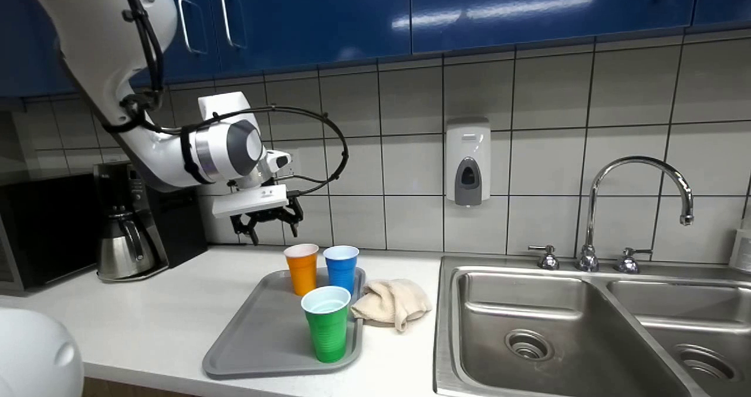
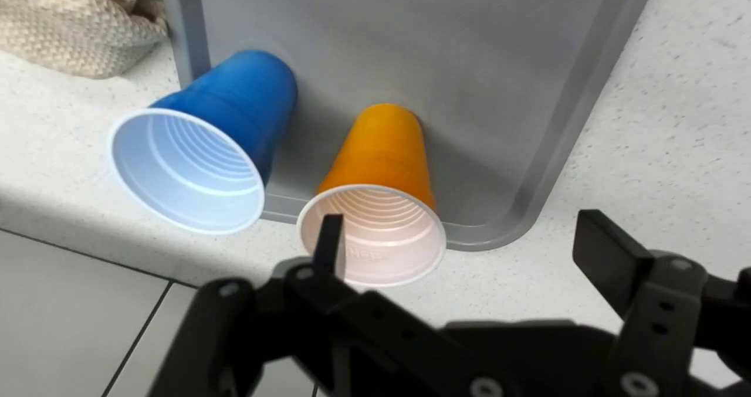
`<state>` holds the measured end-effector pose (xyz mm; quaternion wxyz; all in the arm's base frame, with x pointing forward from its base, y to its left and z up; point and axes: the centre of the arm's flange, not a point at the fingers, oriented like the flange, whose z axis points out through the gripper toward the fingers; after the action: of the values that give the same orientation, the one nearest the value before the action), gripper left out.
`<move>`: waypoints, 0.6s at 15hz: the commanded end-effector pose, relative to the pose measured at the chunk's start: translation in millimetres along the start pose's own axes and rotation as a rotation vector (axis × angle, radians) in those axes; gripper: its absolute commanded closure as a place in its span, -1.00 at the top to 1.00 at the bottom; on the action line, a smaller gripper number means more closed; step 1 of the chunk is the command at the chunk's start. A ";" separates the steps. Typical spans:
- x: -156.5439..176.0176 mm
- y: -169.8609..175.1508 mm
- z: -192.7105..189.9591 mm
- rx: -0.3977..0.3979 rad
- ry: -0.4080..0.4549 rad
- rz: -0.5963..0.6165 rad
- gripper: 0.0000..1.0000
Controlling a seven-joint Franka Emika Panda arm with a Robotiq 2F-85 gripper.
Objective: Put the cups on the tray
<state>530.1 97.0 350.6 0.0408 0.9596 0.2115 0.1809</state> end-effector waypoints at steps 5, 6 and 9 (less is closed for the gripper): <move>-40.3 28.5 -46.5 0.071 -0.083 -0.018 1.00; -43.5 32.8 -47.1 0.066 -0.096 -0.007 1.00; -31.5 26.5 -32.5 0.053 -0.076 0.006 1.00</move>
<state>502.0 59.8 374.5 0.0226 0.9672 0.2116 0.1386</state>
